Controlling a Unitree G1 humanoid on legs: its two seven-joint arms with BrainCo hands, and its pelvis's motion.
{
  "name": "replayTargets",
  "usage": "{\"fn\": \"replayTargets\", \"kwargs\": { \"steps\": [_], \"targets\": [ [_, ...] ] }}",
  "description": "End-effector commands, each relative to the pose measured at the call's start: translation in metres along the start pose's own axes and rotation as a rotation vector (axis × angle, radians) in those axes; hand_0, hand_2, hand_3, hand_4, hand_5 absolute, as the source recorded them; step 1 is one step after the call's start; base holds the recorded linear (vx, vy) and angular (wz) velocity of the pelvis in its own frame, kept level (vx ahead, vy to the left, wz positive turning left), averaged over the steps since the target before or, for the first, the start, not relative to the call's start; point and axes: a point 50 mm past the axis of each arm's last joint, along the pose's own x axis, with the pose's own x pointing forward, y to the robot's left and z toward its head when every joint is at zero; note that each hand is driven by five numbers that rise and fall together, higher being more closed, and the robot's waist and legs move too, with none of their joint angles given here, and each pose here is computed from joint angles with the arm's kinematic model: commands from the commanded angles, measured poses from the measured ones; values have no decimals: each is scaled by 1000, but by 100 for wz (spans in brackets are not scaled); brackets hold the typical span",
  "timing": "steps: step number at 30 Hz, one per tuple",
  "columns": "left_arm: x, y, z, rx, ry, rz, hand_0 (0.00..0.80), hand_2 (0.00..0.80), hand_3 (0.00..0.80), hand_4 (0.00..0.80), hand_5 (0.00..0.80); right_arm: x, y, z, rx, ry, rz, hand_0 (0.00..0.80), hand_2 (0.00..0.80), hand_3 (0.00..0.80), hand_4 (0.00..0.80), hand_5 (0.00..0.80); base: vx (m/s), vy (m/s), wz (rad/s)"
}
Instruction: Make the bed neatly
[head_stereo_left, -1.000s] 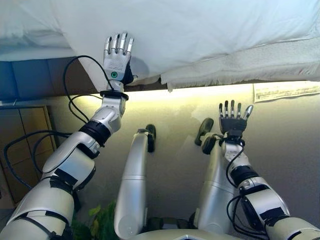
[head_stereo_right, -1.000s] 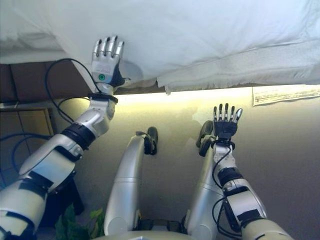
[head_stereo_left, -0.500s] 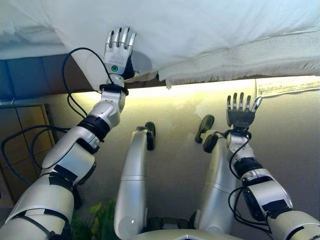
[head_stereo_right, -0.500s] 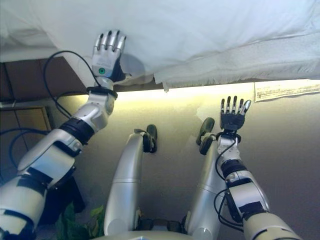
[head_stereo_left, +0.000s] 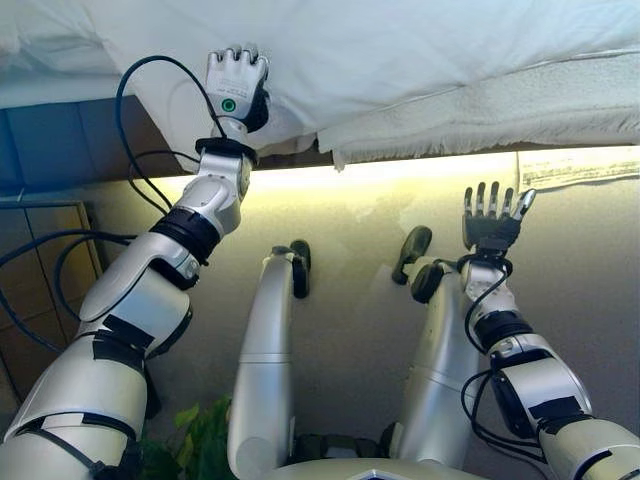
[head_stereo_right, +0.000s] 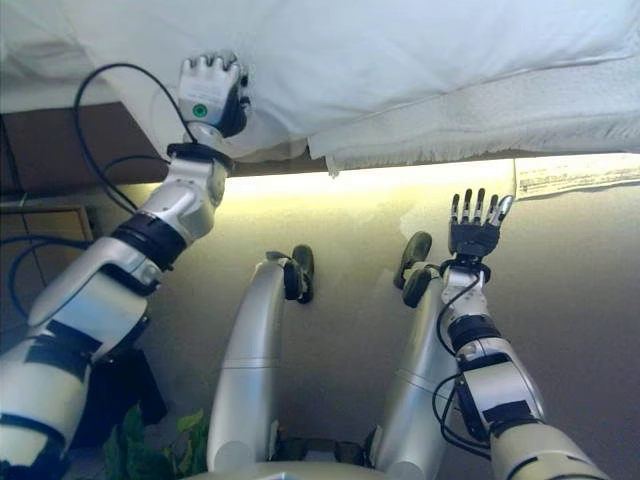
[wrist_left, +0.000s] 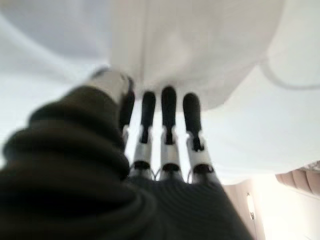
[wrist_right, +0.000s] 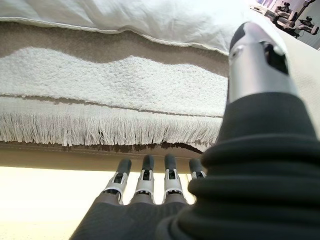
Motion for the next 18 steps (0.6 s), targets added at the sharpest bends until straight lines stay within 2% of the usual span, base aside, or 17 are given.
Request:
{"fn": "replayTargets", "kwargs": {
  "steps": [1, 18],
  "targets": [
    [0, -1, -11, -9, 71, -1, 800, 800, 800, 800, 800, 3, 3, 16, -1, -69, 17, 0, 0, 0, 0, 0, -8, -8, 6],
    [6, 4, -6, -37, 52, 5, 800, 800, 800, 800, 800, 3, 7, 3, 22, -52, 6, 0, 0, 0, 0, 0, -3, 0, 3]
  ]
}}
